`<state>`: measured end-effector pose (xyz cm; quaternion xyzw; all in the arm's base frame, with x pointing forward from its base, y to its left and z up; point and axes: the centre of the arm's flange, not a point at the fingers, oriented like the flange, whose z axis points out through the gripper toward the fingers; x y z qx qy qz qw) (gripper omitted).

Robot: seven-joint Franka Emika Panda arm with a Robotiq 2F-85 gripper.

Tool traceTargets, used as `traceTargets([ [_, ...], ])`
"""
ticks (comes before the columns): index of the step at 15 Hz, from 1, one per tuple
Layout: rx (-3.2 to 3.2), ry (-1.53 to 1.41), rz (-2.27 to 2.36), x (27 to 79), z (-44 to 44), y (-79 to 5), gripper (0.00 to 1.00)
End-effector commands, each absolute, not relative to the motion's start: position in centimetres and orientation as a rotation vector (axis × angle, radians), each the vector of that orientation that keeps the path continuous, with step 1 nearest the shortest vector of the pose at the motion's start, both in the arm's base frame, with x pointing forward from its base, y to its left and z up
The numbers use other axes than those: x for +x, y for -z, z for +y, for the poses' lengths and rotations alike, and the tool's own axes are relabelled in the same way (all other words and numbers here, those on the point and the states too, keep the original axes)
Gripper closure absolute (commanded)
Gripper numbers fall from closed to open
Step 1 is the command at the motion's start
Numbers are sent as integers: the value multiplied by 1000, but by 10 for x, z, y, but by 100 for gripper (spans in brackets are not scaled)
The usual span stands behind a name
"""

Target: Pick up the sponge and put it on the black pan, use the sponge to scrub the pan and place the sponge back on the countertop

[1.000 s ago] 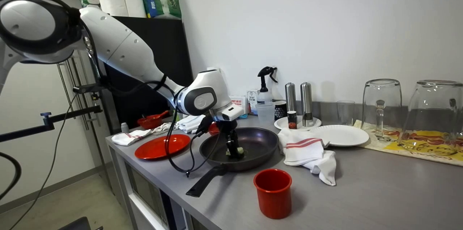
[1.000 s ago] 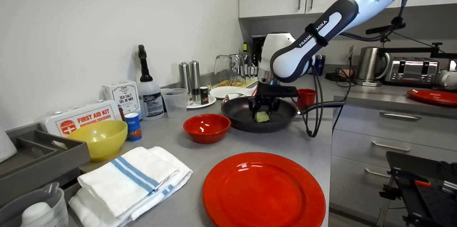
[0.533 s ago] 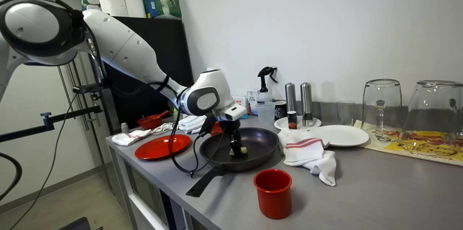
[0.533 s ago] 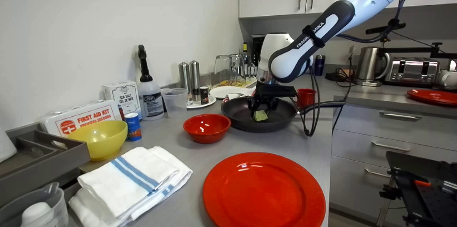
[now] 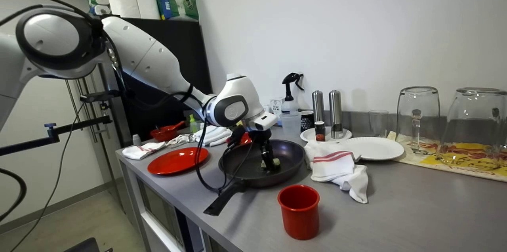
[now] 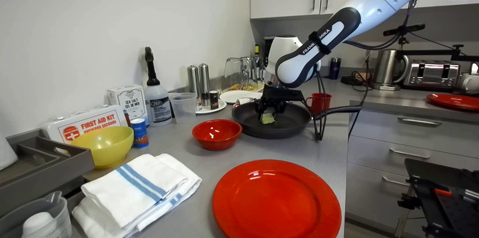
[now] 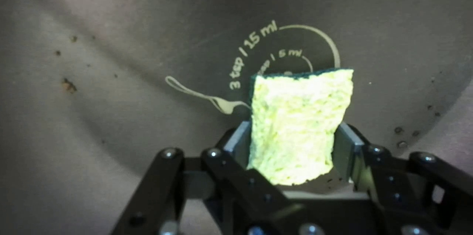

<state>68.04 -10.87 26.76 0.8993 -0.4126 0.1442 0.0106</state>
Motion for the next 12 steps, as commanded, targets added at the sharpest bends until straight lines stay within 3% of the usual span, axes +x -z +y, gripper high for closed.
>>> traceTargets([
  [1, 2790, -486, -1273, 700, -108, -256, 72],
  [12, 2897, -540, -1109, 704, -59, -264, 72],
])
